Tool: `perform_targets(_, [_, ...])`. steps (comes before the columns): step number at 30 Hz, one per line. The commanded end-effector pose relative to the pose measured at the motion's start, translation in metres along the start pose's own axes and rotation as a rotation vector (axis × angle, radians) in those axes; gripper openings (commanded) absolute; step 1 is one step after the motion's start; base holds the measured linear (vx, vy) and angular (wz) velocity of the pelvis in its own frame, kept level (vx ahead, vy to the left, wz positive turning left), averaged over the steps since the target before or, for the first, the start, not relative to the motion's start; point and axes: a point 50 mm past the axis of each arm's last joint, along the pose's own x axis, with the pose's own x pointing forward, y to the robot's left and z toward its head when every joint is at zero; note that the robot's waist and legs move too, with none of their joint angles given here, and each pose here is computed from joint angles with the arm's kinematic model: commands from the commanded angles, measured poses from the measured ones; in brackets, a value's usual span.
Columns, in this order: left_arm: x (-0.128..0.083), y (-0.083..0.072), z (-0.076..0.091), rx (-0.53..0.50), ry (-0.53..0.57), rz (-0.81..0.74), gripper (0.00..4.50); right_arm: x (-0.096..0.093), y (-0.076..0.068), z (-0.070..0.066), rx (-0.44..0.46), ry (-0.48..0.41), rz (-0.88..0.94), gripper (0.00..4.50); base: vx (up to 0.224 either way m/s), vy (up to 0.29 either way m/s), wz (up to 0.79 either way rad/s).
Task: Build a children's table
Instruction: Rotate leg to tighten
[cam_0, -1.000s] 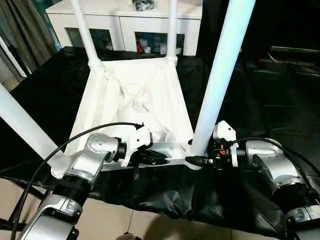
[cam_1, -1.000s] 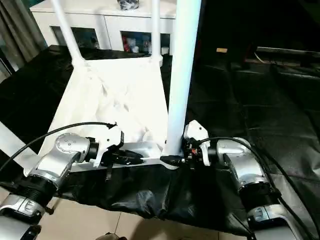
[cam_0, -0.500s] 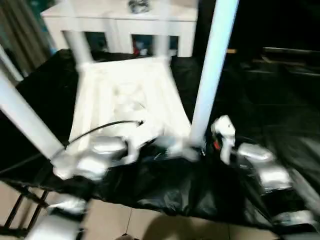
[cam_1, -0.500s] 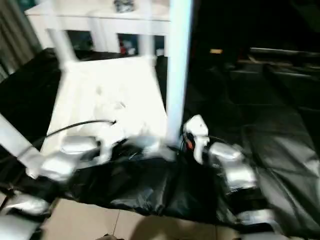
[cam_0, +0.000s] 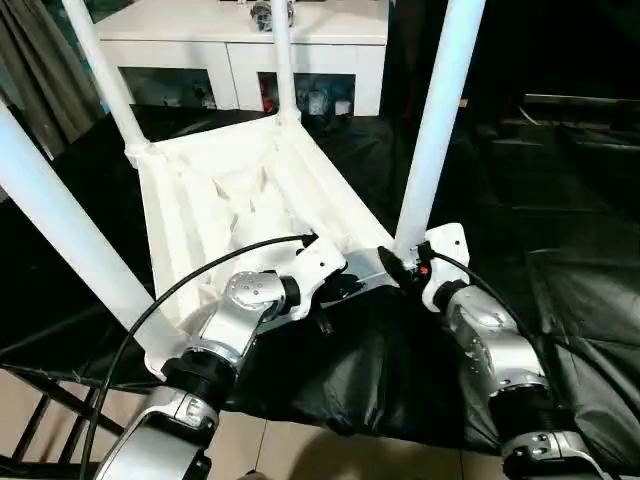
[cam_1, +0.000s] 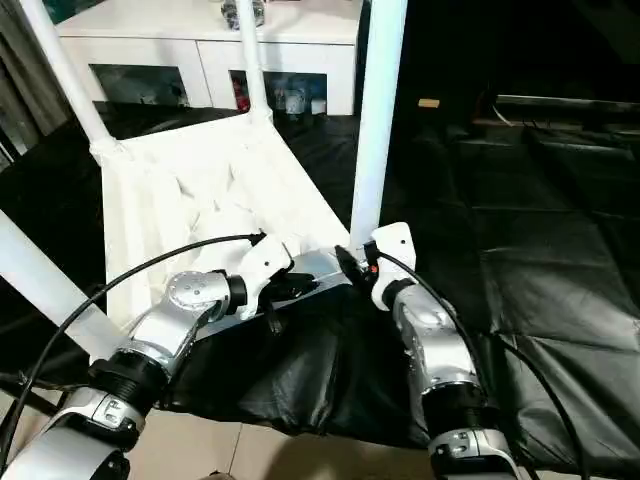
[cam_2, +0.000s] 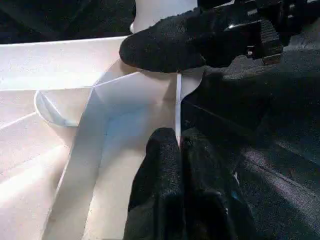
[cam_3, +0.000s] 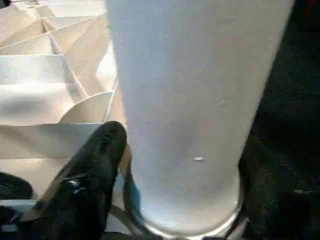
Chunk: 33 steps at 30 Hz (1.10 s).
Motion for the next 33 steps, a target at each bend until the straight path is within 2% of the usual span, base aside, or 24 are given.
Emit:
perform_targets(1, [0.012,-0.016,0.021,0.061,-0.078,-0.130,0.00,0.006,0.029,-0.004,-0.059,0.042,0.207,3.61,0.000,0.000,0.00])
perform_targets(3, [0.010,-0.015,0.020,0.062,-0.081,-0.137,0.00,0.005,0.025,-0.003,-0.069,0.043,0.209,3.61,0.000,0.000,0.00])
perform_targets(4, [-0.003,-0.011,0.016,0.078,-0.083,-0.182,0.00,-0.001,0.008,-0.002,-0.113,0.066,0.264,3.61,0.000,0.000,0.00])
perform_targets(8, [-0.013,-0.006,0.012,0.091,-0.073,-0.214,0.00,-0.006,-0.003,0.001,-0.164,0.079,0.332,3.61,0.000,0.000,0.00])
perform_targets(10, [-0.022,-0.002,0.009,0.103,-0.058,-0.247,0.00,-0.012,-0.008,0.004,-0.177,0.088,0.443,3.61,0.000,0.000,0.00])
perform_targets(15, [-0.032,0.003,0.005,0.110,-0.037,-0.271,0.00,-0.019,-0.008,0.005,-0.177,0.115,0.583,3.61,0.000,0.000,0.00])
perform_targets(17, [-0.039,0.007,0.002,0.108,-0.022,-0.300,0.00,-0.025,-0.006,0.004,-0.185,0.148,0.702,3.61,0.000,0.000,0.00])
perform_targets(22, [-0.051,0.011,-0.003,0.096,0.001,-0.345,0.00,-0.034,-0.002,0.003,-0.164,0.184,0.855,3.10,0.000,0.000,0.00])
perform_targets(23, [-0.051,0.011,-0.003,0.096,0.001,-0.345,0.00,-0.034,-0.002,0.003,-0.164,0.184,0.855,3.10,0.000,0.000,0.00])
perform_targets(24, [-0.052,0.012,-0.004,0.094,0.006,-0.352,0.00,-0.035,-0.001,0.003,-0.160,0.190,0.878,2.86,0.000,0.000,0.00])
perform_targets(33, [-0.057,0.013,-0.008,0.079,0.016,-0.373,0.00,-0.041,0.001,0.000,-0.135,0.214,0.944,2.59,0.000,0.000,0.00])
